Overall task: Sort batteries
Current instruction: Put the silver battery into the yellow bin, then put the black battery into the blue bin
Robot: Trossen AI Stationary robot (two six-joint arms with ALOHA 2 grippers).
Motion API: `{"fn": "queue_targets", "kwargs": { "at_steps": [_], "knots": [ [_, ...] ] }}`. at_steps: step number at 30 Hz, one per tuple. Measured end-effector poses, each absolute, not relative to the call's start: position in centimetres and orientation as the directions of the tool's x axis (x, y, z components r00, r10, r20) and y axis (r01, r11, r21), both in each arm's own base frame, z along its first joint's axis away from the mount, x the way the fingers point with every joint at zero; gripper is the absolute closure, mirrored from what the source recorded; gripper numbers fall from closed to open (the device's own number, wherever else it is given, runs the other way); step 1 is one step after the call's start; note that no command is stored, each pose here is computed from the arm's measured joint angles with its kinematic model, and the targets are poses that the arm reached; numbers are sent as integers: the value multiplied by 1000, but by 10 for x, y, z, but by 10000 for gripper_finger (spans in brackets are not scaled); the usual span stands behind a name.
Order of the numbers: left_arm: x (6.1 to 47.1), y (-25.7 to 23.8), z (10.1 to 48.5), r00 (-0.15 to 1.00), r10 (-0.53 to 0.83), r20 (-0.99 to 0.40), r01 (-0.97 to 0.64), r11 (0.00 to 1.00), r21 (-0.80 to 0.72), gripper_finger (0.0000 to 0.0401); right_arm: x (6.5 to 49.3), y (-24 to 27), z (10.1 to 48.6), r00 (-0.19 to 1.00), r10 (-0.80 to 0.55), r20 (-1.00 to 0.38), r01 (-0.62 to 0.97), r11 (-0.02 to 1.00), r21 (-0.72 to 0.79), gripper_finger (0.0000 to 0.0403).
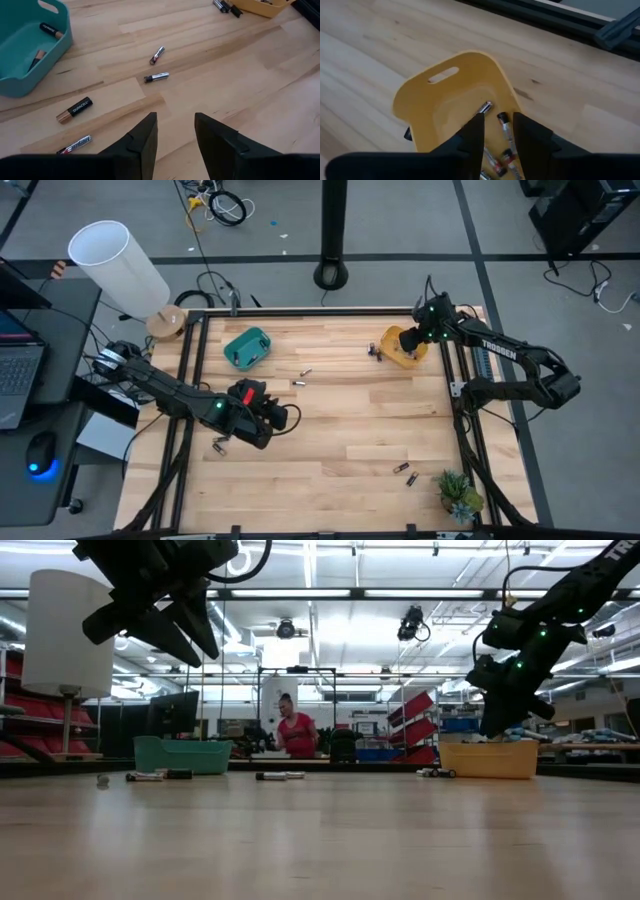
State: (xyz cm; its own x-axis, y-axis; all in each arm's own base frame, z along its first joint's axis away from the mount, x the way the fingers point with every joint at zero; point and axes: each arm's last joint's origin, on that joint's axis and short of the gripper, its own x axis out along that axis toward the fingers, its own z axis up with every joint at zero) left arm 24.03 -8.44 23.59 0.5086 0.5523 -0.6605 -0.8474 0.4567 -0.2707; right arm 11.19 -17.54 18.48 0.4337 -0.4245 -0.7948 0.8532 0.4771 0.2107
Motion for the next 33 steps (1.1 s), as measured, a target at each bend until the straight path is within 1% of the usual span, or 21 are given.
{"fn": "queue_targets", "kwargs": {
  "at_steps": [3,7,11,13,15,17,20,24,26,29,33],
  "knots": [
    [240,-84,236,508,554,-659,-845,470,-256,257,112,-175,185,434,-425,-795,852,480,209,290],
    [240,-84,237,509,581,-635,-846,473,-246,257,114,-173,186,444,-423,-790,835,516,193,292],
    [240,-82,238,511,631,-584,-851,467,-240,257,123,-165,194,492,-428,-758,791,583,185,293],
    [241,-81,238,508,632,-584,-853,462,-242,257,131,-159,199,526,-434,-731,763,620,181,293],
    [242,-78,237,496,596,-632,-857,452,-247,257,139,-153,204,567,-435,-700,734,653,188,293],
    [244,-73,234,468,510,-722,-860,452,-239,257,148,-144,210,603,-447,-661,704,688,177,293],
    [245,-72,231,433,346,-833,-822,530,-207,267,163,-131,217,653,-458,-604,652,746,139,293],
    [240,-85,228,395,158,-905,-713,675,-193,283,183,-112,225,748,-411,-521,557,815,156,293],
    [234,-92,226,353,112,-929,-657,736,-161,290,192,-101,228,776,-396,-491,530,832,167,293],
    [225,-105,224,310,74,-948,-569,813,-123,297,202,-84,232,793,-409,-451,521,839,156,293],
    [211,-119,223,261,73,-963,-495,866,-68,300,212,-62,234,812,-407,-418,506,848,157,295]
  ]
}}
